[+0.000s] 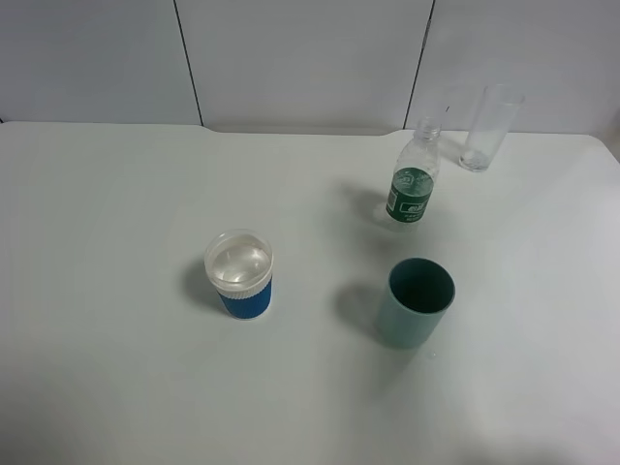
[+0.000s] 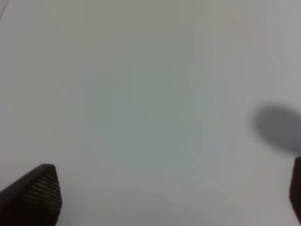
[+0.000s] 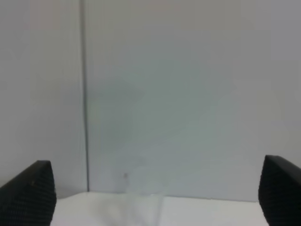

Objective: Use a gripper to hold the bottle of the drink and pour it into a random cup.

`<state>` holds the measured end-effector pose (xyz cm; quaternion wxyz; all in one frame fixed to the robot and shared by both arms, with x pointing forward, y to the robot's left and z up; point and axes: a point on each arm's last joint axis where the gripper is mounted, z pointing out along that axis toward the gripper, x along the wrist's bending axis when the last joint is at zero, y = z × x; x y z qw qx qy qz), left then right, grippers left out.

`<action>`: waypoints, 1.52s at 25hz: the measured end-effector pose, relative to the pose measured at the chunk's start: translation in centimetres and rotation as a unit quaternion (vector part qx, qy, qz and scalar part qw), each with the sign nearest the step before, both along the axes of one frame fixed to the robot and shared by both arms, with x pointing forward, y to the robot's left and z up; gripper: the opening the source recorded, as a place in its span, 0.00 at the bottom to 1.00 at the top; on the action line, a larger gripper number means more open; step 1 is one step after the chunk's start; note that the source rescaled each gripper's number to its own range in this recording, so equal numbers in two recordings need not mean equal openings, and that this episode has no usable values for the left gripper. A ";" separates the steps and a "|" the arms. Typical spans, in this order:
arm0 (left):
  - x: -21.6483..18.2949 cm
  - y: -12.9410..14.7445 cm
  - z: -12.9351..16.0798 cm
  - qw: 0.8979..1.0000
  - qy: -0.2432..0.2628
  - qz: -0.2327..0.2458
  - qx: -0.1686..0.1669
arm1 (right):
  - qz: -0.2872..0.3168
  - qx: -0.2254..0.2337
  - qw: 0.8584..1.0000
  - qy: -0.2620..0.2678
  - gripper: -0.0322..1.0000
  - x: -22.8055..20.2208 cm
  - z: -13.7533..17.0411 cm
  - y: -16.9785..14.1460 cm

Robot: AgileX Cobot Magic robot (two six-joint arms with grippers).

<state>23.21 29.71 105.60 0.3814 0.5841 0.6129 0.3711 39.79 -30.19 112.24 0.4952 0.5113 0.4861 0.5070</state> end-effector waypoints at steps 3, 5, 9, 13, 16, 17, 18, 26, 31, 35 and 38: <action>0.0 0.0 0.0 1.000 0.000 0.000 0.000 | -0.009 0.002 1.000 -0.020 0.95 -2.4 1.0 -0.1; 0.0 0.0 0.0 1.000 0.000 0.000 0.000 | -0.015 0.002 0.999 -0.029 0.95 -4.0 1.4 -0.2; 0.0 0.0 0.0 1.000 0.000 0.000 0.000 | -0.029 0.005 0.999 -0.036 0.95 -7.1 1.7 -0.3; 0.0 0.0 0.0 1.000 0.000 0.000 0.000 | -0.039 0.017 0.998 -0.034 0.95 -9.8 1.4 -0.4; 0.0 0.0 0.0 1.000 0.000 0.000 0.000 | -0.045 0.019 0.998 -0.033 0.95 -11.5 1.1 -0.5; 0.0 0.0 0.0 1.000 0.000 0.000 0.000 | -0.046 0.016 0.998 -0.034 0.95 -11.9 1.1 -0.5; 0.0 0.0 0.0 1.000 0.000 0.000 0.000 | -0.047 0.009 0.998 -0.032 0.95 -12.4 0.9 -0.5; 0.0 0.0 0.0 1.000 0.000 0.000 0.000 | -0.055 -0.023 0.998 0.025 0.95 -14.5 -0.7 -0.5; 0.0 0.0 0.0 1.000 0.000 0.000 0.000 | -0.054 -0.044 0.993 0.094 0.95 -15.1 -2.1 -0.6; 0.0 0.0 0.0 1.000 0.000 0.000 0.000 | -0.048 -0.071 0.987 0.136 0.95 -15.3 -2.8 -0.6; 0.0 0.0 0.0 1.000 0.000 0.000 0.000 | -0.046 -0.080 0.984 0.151 0.95 -15.4 -3.1 -0.6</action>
